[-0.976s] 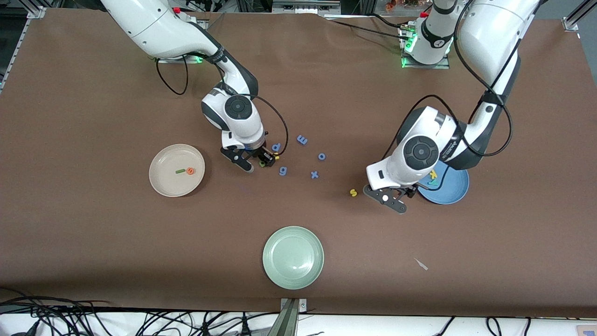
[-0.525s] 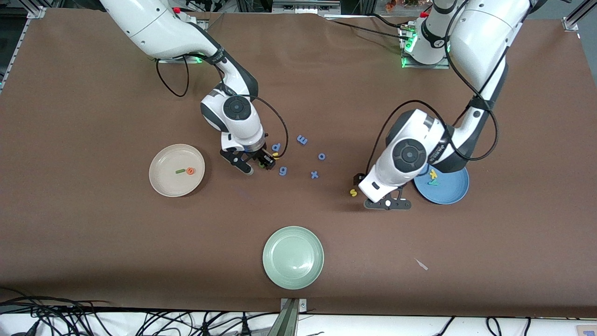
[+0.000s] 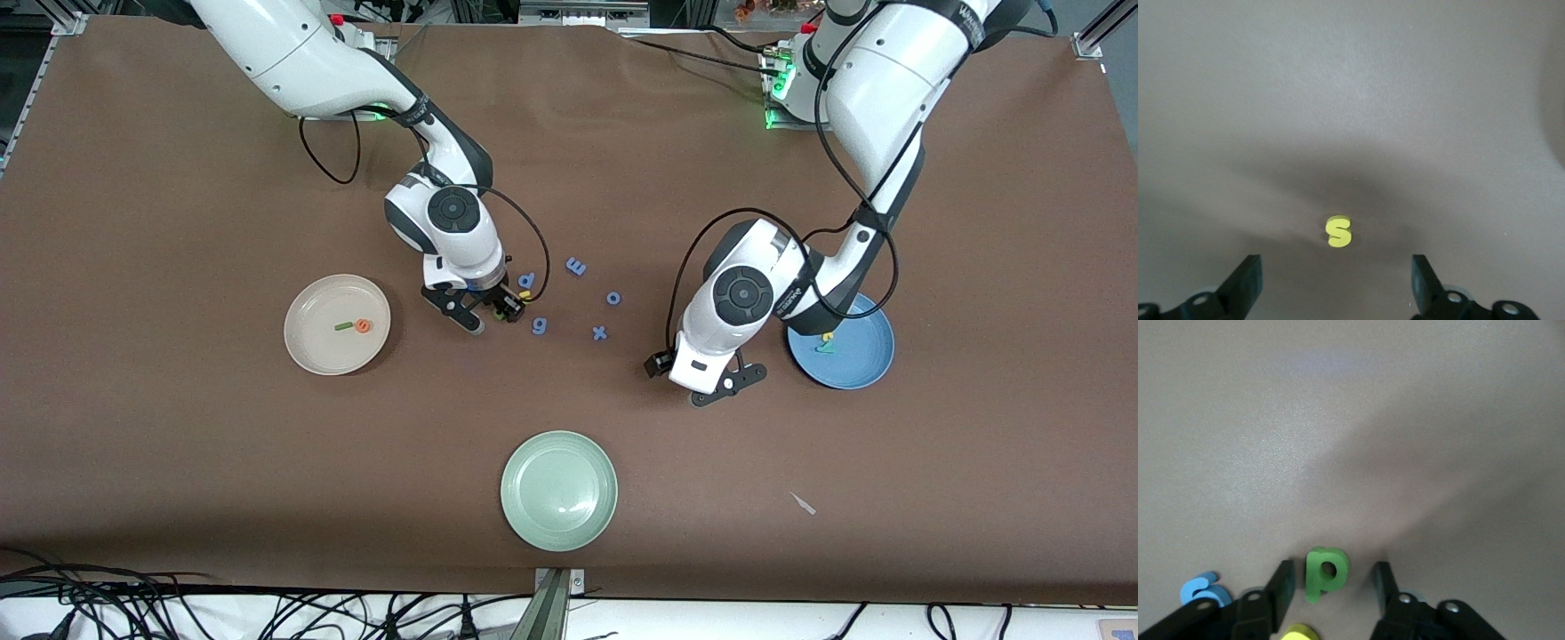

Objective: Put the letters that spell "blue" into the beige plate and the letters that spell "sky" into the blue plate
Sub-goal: 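Grasp the green p with the right gripper while the left gripper grasps yellow S, then place the green p on the white plate while the left gripper carries S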

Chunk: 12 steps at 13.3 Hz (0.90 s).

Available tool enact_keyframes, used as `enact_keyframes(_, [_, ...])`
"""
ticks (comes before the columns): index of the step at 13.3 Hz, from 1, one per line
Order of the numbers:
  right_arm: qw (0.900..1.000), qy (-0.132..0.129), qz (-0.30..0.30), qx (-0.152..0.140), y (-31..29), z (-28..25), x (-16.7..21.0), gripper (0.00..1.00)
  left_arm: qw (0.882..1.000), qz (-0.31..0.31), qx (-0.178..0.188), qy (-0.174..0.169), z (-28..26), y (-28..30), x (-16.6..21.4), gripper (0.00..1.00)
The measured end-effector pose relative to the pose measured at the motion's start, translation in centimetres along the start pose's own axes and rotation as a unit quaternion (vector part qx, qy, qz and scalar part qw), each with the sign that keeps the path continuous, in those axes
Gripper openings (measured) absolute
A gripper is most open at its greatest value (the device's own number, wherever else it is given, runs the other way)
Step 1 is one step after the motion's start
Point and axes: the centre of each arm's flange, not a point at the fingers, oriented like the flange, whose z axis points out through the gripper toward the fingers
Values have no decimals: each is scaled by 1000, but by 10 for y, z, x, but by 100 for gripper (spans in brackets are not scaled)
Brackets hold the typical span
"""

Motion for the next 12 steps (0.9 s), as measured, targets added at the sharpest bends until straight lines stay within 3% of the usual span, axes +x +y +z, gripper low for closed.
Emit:
enact_keyframes(1, [1000,1,-1,0,0,0,0,40,1000,-3,2,-5,11,0,-2,81])
enact_keyframes(2, [1000,3,-2,4,-2,-5,1,28,1000,-4,2,-8,19,0,-2,75])
enact_keyframes(5, [1000,15,-21,0,-1,-7,14,27,1000,-5,4,-17,41,-1,-5,70])
enact_keyframes(8, [995,33,-87,-45,14,-32,60,27,1000,-6,6,-20,48,-2,-4,67])
enact_keyframes(10, [985,26,-149,-80,34,-67,103,27,1000,-7,6,-19,48,-3,-3,61])
enact_keyframes(12, [971,9,-212,-105,64,-98,146,27,1000,-7,7,-19,48,-4,-2,46])
